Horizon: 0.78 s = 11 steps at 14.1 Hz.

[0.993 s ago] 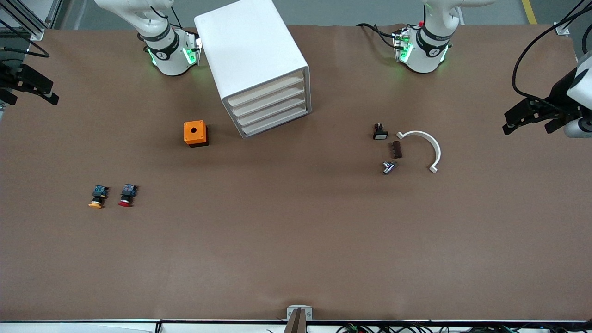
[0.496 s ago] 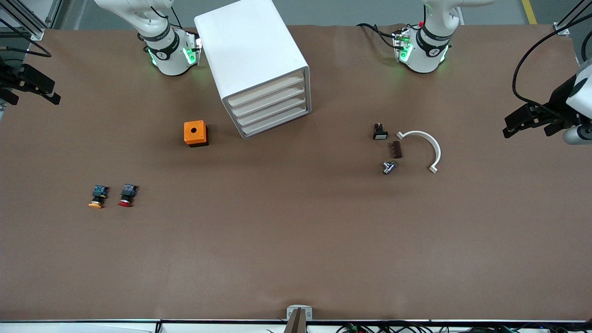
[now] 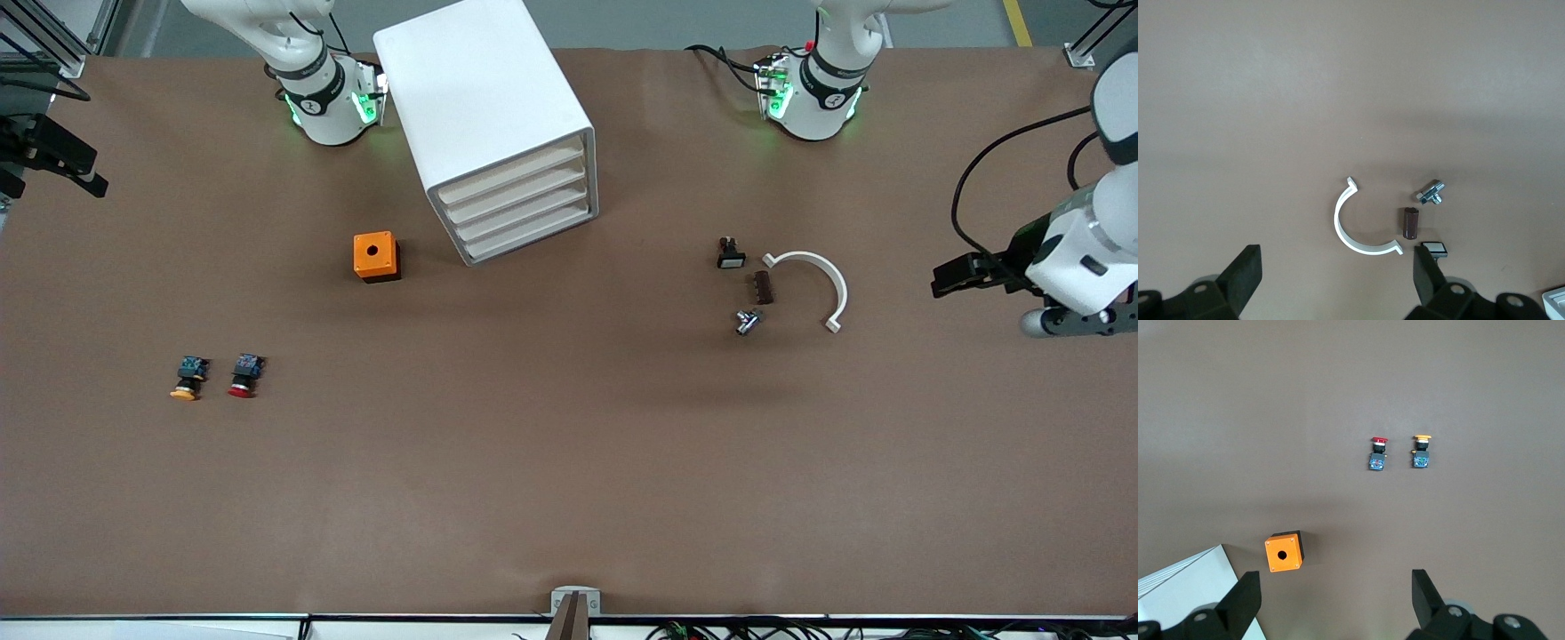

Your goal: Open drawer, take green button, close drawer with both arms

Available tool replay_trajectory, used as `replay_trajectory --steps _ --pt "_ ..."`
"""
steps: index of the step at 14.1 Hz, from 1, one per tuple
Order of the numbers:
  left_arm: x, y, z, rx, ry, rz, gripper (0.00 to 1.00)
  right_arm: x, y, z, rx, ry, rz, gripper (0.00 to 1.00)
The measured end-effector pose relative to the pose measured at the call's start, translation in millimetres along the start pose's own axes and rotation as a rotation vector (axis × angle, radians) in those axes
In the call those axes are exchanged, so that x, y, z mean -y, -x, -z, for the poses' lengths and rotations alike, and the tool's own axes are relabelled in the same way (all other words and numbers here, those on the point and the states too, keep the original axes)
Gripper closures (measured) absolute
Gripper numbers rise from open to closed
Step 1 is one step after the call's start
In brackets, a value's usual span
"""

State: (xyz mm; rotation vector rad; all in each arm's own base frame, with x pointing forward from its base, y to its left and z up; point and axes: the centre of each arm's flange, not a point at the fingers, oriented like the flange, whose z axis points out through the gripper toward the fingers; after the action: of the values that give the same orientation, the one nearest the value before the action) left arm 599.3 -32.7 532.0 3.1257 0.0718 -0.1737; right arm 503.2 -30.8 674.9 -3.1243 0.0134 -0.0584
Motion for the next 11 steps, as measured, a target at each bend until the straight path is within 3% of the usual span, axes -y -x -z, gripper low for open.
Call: replay_trajectory --steps 3,5,8,11 --pt "-12 -7 -20 0.038 -0.004 -0.010 0.00 0 0 0 0.001 0.000 -0.001 0.00" --pt "-36 -4 -36 0.106 -0.011 0.040 0.00 -1 1 -1 0.011 -0.001 -0.002 0.00" --pt "-95 -1 -62 0.228 0.048 0.228 0.00 -1 2 -2 0.016 -0.001 -0.003 0.00" --pt "-159 -2 -89 0.305 0.036 0.459 0.00 0 1 -3 0.018 0.000 -0.001 0.00"
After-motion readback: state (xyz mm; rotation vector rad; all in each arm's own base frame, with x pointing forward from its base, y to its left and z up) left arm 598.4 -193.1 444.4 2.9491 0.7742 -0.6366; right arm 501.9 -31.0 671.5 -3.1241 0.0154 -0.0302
